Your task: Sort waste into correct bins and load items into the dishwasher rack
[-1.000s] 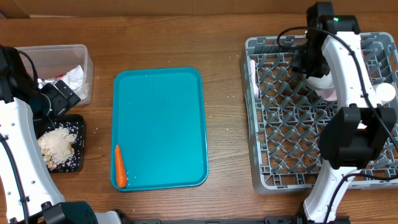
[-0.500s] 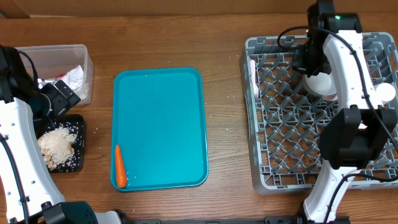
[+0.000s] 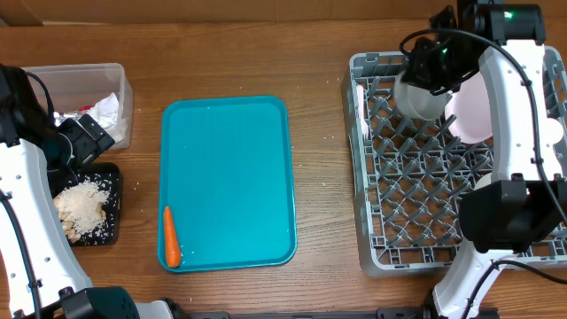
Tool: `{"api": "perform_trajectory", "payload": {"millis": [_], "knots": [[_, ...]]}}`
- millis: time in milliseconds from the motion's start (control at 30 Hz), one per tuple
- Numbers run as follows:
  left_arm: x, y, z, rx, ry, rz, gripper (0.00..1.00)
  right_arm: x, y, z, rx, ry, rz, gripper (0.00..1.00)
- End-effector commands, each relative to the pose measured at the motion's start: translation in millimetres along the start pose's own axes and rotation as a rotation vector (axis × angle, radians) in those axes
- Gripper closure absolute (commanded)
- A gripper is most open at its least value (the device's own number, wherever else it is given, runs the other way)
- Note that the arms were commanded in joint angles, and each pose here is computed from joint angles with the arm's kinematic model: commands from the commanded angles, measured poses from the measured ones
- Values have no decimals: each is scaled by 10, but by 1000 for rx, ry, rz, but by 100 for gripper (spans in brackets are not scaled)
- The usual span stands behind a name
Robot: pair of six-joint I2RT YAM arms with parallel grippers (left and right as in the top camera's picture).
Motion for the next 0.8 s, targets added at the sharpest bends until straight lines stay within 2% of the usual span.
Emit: {"api": "perform_trajectory", "payload": {"millis": [0, 200, 400, 767], "knots": [[-1, 23, -6, 10, -3, -11, 0, 91, 240, 102, 66, 44, -199, 96], [-1, 23, -6, 9, -3, -11, 0, -86, 273, 106, 65, 83, -302, 96], [-1, 23, -6, 10, -3, -11, 0, -251, 172, 42, 61, 70, -315, 96], [-1, 23, -6, 9, -3, -11, 0, -70, -281, -240, -28, -23, -323, 96]]}}
Point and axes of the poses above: each gripper's point midway between its finger pads, its own x axis back along the fingers, its own y axis along the line the jaws close on, z = x × y, the point moved 5 cm from there along x, back along the fingers, and after that the axes turned 7 degrees about -x, right-handed, at the moved point
